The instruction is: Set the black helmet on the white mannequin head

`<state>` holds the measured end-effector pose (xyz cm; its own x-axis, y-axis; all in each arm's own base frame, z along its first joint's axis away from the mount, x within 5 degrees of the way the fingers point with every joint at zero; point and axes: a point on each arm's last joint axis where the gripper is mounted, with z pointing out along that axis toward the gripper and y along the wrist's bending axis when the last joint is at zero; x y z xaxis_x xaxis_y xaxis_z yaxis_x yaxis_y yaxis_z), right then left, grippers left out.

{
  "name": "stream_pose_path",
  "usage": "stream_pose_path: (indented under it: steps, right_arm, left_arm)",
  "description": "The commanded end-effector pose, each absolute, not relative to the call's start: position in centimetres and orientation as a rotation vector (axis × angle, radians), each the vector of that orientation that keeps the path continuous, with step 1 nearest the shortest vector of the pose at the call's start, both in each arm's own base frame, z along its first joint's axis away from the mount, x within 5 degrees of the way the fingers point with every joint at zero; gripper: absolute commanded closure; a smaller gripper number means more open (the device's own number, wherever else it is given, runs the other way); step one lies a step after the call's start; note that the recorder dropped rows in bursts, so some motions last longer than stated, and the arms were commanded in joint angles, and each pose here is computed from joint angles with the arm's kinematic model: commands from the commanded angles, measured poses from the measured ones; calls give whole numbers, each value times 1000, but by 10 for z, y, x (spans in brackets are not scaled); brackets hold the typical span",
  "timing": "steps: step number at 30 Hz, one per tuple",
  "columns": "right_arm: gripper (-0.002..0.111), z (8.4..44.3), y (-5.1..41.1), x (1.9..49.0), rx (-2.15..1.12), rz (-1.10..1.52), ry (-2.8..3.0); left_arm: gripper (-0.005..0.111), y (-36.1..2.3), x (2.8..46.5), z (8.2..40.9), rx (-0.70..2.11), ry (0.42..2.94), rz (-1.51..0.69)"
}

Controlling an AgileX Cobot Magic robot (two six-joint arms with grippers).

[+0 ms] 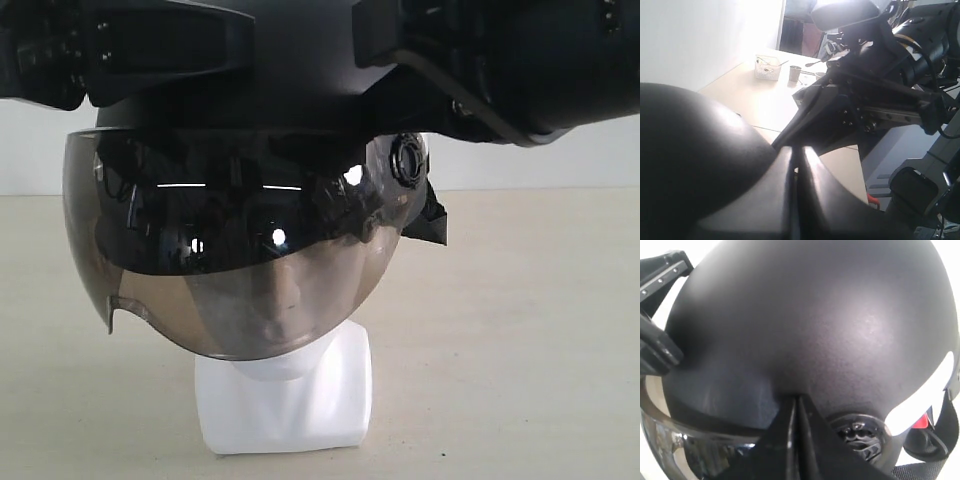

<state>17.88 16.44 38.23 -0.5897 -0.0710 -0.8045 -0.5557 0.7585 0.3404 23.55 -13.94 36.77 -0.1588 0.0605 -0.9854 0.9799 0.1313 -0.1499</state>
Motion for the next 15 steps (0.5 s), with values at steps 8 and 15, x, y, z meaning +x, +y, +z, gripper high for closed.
stream_pose_path:
  steps: [8, 15]
  right_arm:
    - [109, 349, 163, 178, -545, 624, 2316]
    - [109, 350, 163, 179, -538, 628, 2311]
  left_arm:
    - [102, -136, 242, 355, 1097, 1525, -1109]
    - [102, -133, 226, 373, 1105, 1464, -1055]
